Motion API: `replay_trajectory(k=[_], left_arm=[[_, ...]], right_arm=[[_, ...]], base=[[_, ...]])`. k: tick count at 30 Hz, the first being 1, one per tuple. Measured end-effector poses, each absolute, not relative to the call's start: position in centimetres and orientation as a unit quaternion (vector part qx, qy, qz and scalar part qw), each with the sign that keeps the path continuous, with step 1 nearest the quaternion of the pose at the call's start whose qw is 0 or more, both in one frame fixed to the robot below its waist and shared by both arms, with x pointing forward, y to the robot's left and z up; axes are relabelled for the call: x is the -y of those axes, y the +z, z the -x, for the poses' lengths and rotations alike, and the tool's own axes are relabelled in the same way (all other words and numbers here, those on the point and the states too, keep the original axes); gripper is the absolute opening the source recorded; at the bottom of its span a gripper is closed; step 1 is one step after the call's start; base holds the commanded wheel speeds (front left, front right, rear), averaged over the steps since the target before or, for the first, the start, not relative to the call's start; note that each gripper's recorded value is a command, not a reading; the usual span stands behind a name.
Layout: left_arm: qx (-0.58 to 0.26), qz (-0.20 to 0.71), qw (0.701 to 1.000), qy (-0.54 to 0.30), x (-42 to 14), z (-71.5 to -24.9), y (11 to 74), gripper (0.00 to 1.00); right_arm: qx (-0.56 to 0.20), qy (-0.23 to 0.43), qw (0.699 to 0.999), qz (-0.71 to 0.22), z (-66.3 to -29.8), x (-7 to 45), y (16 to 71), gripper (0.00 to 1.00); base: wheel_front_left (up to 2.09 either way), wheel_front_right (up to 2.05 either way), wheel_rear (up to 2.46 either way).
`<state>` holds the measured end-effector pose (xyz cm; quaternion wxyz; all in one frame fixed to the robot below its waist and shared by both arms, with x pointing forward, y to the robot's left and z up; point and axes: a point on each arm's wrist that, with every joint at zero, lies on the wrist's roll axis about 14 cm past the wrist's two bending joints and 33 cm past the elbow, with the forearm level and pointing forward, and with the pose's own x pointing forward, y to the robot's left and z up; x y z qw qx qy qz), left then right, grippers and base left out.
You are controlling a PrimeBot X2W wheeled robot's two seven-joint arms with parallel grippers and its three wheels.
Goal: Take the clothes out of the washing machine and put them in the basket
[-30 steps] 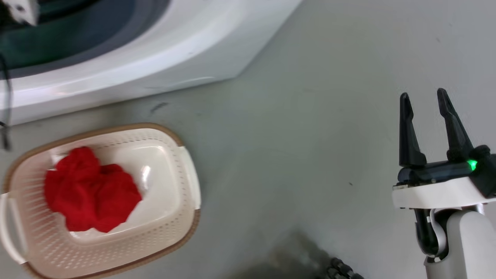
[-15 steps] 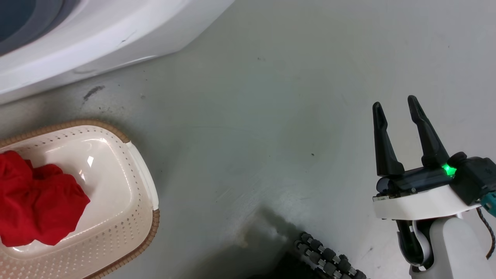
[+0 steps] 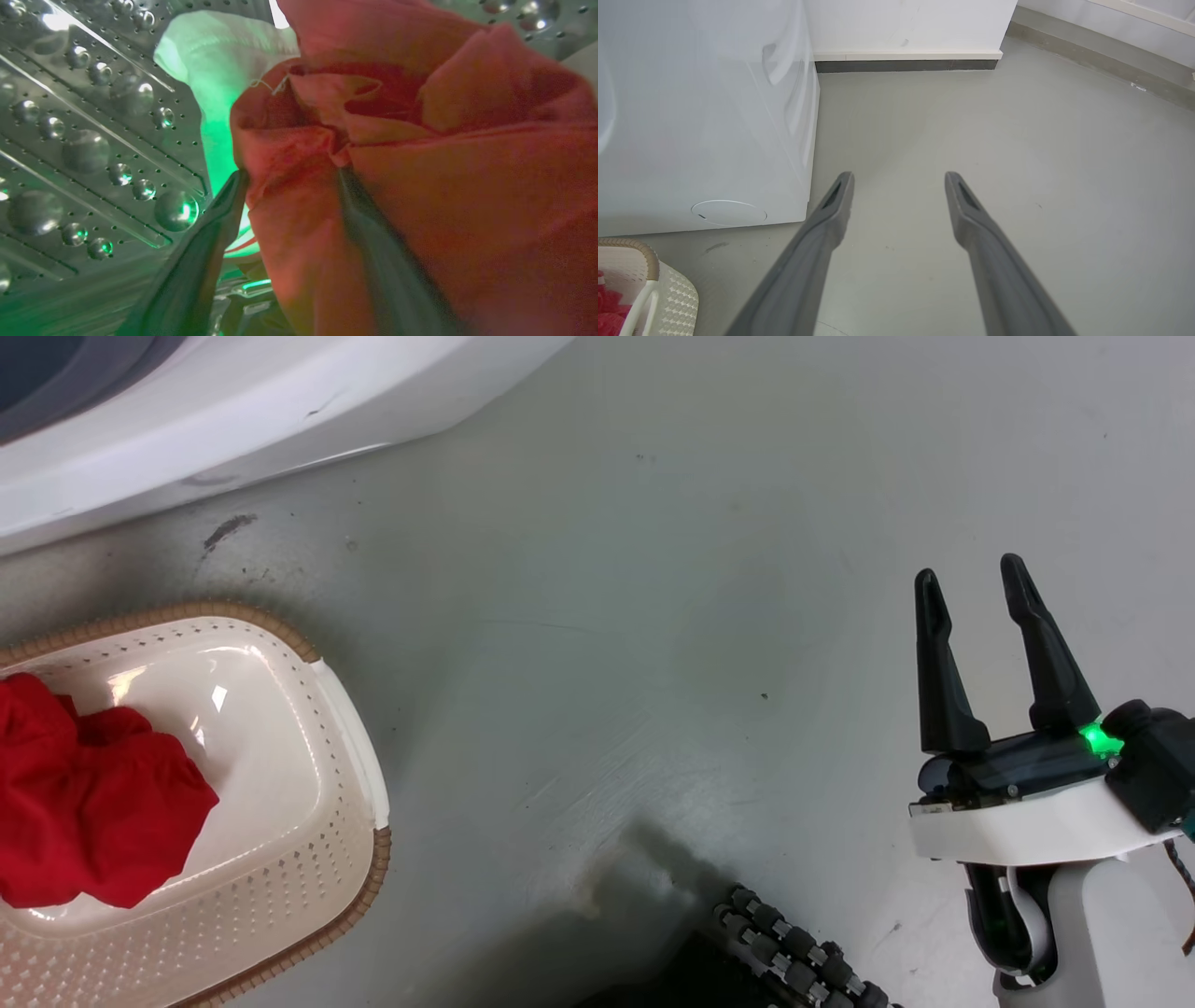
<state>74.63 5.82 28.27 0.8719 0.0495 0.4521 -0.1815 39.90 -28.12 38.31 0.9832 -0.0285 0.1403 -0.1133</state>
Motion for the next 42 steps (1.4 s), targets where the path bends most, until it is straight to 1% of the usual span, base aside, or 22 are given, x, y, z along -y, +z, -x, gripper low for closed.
replay_trajectory(k=[2, 5, 12, 20, 23, 27, 32, 37, 42], left_arm=[[-0.457, -0.046, 0.869, -0.184, -5.7, -74.5, 28.1, 0.00], [-0.454, -0.044, 0.870, -0.189, -5.4, -74.6, 28.2, 0.00], [-0.422, -0.045, 0.885, -0.192, -5.6, -75.2, 29.0, 0.00], [-0.333, -0.042, 0.920, -0.201, -5.5, -76.5, 32.5, 0.00], [-0.314, -0.040, 0.926, -0.206, -5.4, -75.7, 33.0, 0.00], [-0.272, -0.025, 0.940, -0.206, -5.5, -75.0, 35.3, 0.00], [-0.239, -0.023, 0.948, -0.211, -5.8, -72.9, 37.4, 0.00], [-0.183, -0.028, 0.961, -0.205, -7.2, -71.3, 40.7, 0.00], [-0.151, -0.031, 0.968, -0.200, -8.5, -68.7, 42.3, 0.00]], right_arm=[[-0.141, -0.110, 0.983, 0.031, -40.1, 28.0, 38.2, 1.00], [-0.141, -0.110, 0.983, 0.031, -40.2, 28.0, 38.1, 1.00], [-0.132, -0.107, 0.985, 0.033, -40.6, 28.1, 38.6, 1.00], [-0.109, -0.101, 0.988, 0.041, -41.4, 28.0, 40.1, 1.00], [-0.101, -0.099, 0.989, 0.048, -41.5, 28.0, 40.7, 1.00], [-0.078, -0.099, 0.991, 0.053, -42.0, 28.2, 42.2, 1.00], [-0.050, -0.094, 0.993, 0.054, -42.3, 27.9, 44.0, 1.00], [-0.027, -0.089, 0.994, 0.058, -42.2, 27.5, 45.7, 1.00], [-0.004, -0.076, 0.996, 0.054, -42.3, 26.6, 47.2, 1.00]], base=[[0.00, 0.00, 0.00], [0.00, 0.00, 0.00], [0.00, 0.00, 0.00], [0.00, 0.00, 0.00], [0.00, 0.00, 0.00], [0.00, 0.00, 0.00], [0.00, 0.00, 0.00], [0.00, 0.00, 0.00], [0.00, 0.00, 0.00]])
